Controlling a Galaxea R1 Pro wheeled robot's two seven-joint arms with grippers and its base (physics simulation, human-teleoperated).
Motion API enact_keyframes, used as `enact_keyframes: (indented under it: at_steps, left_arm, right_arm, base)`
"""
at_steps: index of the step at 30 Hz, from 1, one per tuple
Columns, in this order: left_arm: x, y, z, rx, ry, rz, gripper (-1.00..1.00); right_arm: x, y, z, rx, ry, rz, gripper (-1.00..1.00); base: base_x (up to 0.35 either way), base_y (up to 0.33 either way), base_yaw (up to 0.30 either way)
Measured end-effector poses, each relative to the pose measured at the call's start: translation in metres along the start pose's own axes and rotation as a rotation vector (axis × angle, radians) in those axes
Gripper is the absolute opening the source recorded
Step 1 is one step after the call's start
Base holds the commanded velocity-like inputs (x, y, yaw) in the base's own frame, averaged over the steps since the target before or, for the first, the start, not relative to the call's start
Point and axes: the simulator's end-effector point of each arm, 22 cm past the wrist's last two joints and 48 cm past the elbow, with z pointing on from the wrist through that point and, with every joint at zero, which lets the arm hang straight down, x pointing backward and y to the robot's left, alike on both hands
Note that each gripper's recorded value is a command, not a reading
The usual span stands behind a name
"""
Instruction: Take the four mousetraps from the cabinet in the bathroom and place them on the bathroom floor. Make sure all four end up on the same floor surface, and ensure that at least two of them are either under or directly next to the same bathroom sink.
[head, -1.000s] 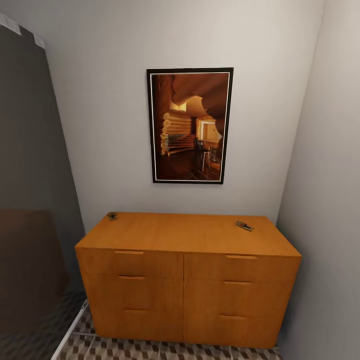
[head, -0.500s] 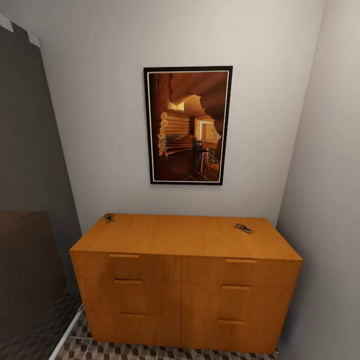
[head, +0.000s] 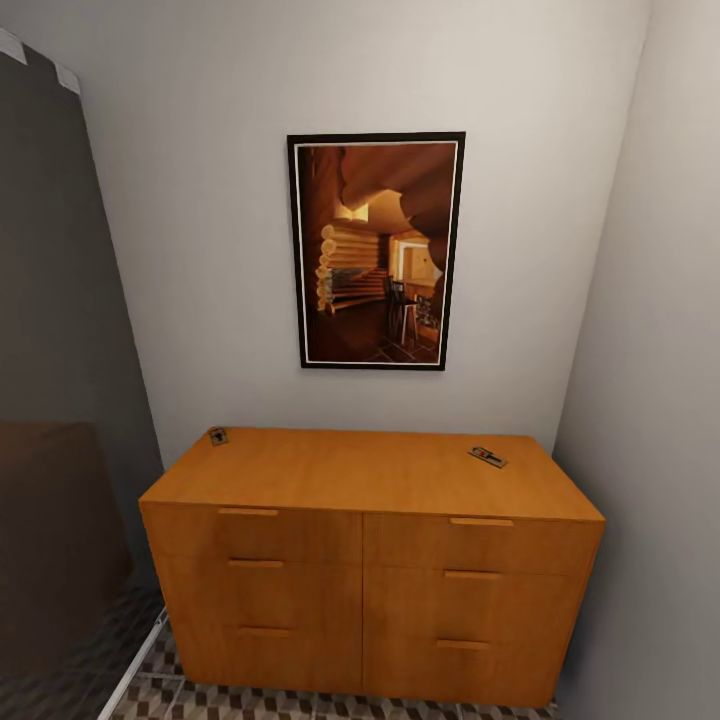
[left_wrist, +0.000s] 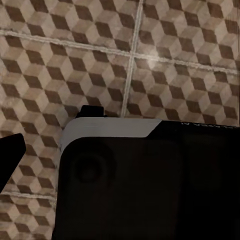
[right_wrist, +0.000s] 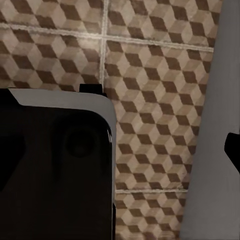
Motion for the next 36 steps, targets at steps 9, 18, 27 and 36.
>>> enact_keyframes:
  at_steps: [9,18,27,36]
  left_arm:
    - [-0.036,-0.015,0.0,0.016,-0.071,-0.02,1.0]
    - [-0.045,-0.015,0.0,0.016,-0.086,-0.026,1.0]
    - [-0.067,0.013,0.0,-0.032,-0.114,-0.018,1.0]
    - [-0.084,0.047,-0.002,-0.076,-0.119,-0.005,1.0]
  right_arm:
    - [-0.029,-0.017,0.001,0.056,-0.058,-0.014,1.0]
    - [-0.032,-0.019,0.001,0.063,-0.066,-0.035,1.0]
    - [-0.038,-0.031,0.002,0.078,-0.058,-0.034,1.0]
    - [-0.05,-0.035,0.002,0.082,-0.057,-0.027,1.0]
  base:
    - [0.0,0.0,0.0]
    - [0.0,0.0,0.0]
    - [0.0,0.0,0.0]
    - [0.0,0.0,0.0]
